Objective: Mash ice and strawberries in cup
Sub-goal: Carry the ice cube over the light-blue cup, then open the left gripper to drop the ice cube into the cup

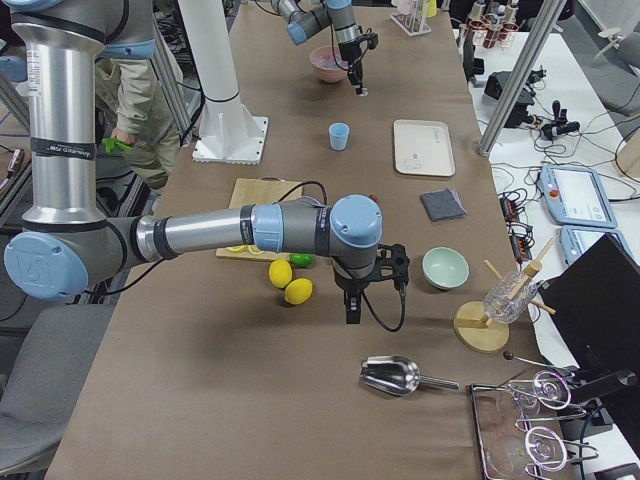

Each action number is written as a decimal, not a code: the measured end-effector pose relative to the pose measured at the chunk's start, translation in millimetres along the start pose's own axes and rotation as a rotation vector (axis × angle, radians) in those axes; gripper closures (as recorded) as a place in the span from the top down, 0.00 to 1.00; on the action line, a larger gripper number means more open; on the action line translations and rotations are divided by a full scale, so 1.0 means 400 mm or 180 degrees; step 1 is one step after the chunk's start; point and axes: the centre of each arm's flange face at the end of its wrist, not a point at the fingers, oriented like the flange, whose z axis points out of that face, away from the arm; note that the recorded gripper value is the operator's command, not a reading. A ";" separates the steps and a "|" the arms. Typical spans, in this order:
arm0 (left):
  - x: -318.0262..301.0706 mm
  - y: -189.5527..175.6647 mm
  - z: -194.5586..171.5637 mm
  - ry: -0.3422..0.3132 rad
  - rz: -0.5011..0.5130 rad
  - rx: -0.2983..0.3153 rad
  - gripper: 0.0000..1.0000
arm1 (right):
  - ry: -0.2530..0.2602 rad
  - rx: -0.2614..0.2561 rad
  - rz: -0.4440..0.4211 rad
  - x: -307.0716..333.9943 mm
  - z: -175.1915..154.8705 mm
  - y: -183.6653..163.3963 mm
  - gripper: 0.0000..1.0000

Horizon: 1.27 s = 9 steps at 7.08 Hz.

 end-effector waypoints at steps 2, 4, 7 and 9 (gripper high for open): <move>0.099 0.104 0.043 0.0036 -0.0043 -0.0012 0.00 | 0.0010 -0.0004 0.0003 0.002 0.001 0.001 1.00; 0.153 0.173 0.079 0.0032 -0.0044 -0.0027 0.00 | 0.0010 0.0002 -0.0004 0.000 -0.001 -0.001 1.00; 0.197 0.199 0.134 -0.0026 -0.0083 -0.0030 0.00 | 0.0019 0.0007 -0.0010 -0.002 -0.003 -0.003 1.00; 0.208 0.218 0.148 -0.0049 -0.0072 -0.0019 0.95 | 0.0028 0.0006 -0.0010 -0.001 -0.003 -0.003 1.00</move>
